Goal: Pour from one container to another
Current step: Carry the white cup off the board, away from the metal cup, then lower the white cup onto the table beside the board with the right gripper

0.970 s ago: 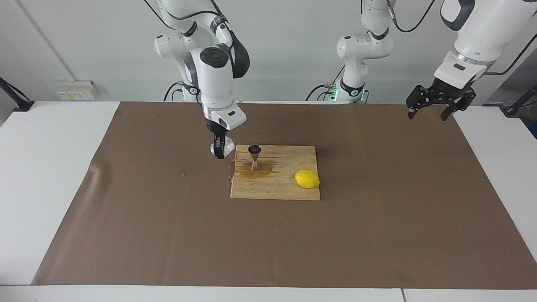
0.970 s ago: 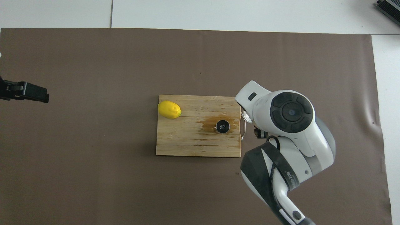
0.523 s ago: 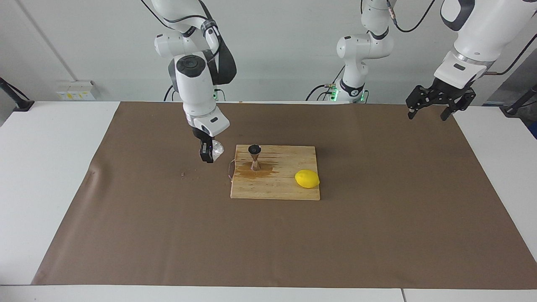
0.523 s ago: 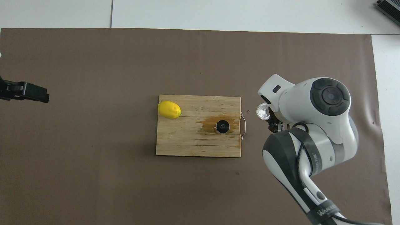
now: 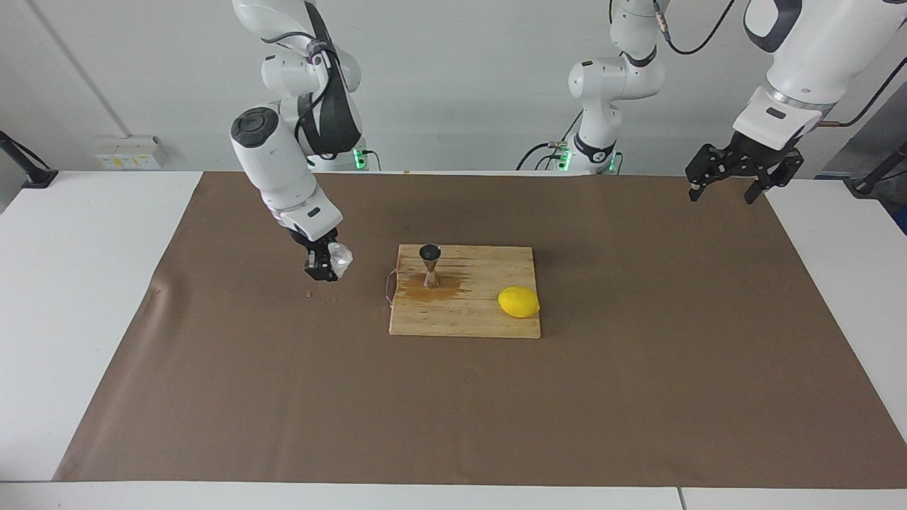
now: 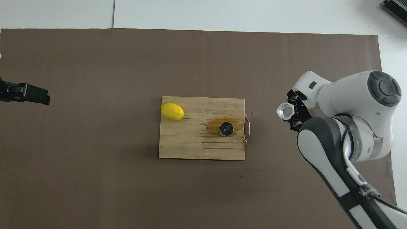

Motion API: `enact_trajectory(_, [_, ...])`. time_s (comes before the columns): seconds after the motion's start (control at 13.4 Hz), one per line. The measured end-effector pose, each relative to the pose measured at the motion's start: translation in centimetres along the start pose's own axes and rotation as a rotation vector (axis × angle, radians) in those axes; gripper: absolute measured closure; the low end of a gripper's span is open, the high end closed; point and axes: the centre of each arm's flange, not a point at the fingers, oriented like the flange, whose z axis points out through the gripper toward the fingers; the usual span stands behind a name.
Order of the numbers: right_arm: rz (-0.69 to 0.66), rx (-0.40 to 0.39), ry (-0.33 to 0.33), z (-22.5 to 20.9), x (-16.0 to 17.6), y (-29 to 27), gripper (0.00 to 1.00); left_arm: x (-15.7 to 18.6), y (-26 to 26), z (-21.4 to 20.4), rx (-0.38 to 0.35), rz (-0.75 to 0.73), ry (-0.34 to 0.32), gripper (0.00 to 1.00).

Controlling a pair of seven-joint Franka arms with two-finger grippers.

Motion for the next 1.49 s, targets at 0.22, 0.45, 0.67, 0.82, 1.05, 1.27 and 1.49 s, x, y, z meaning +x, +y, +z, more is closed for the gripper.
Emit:
enact_trajectory(0.22, [-0.023,-0.004,0.084,1.2,-5.1,-0.4,0.49,0.0,0.0,0.0,0.000,0.000,0.000,0.00])
enact_trajectory(0.45, [-0.050,0.005,0.135,2.6,-9.8,-1.4,0.49,0.0,0.0,0.0,0.000,0.000,0.000,0.00])
enact_trajectory(0.67, [-0.073,0.016,0.182,4.4,-12.5,-2.3,0.49,0.0,0.0,0.0,0.000,0.000,0.000,0.00])
enact_trajectory(0.82, [-0.080,0.006,0.216,5.4,-13.7,-2.7,0.49,0.0,0.0,0.0,0.000,0.000,0.000,0.00])
enact_trajectory(1.05, [-0.081,-0.015,0.248,7.0,-16.2,-3.4,0.49,0.0,0.0,0.0,0.000,0.000,0.000,0.00])
enact_trajectory(1.27, [-0.086,-0.012,0.251,7.9,-17.1,-3.6,0.49,0.0,0.0,0.0,0.000,0.000,0.000,0.00])
enact_trajectory(1.49, [-0.081,-0.014,0.254,8.0,-17.3,-3.6,0.49,0.0,0.0,0.0,0.000,0.000,0.000,0.00])
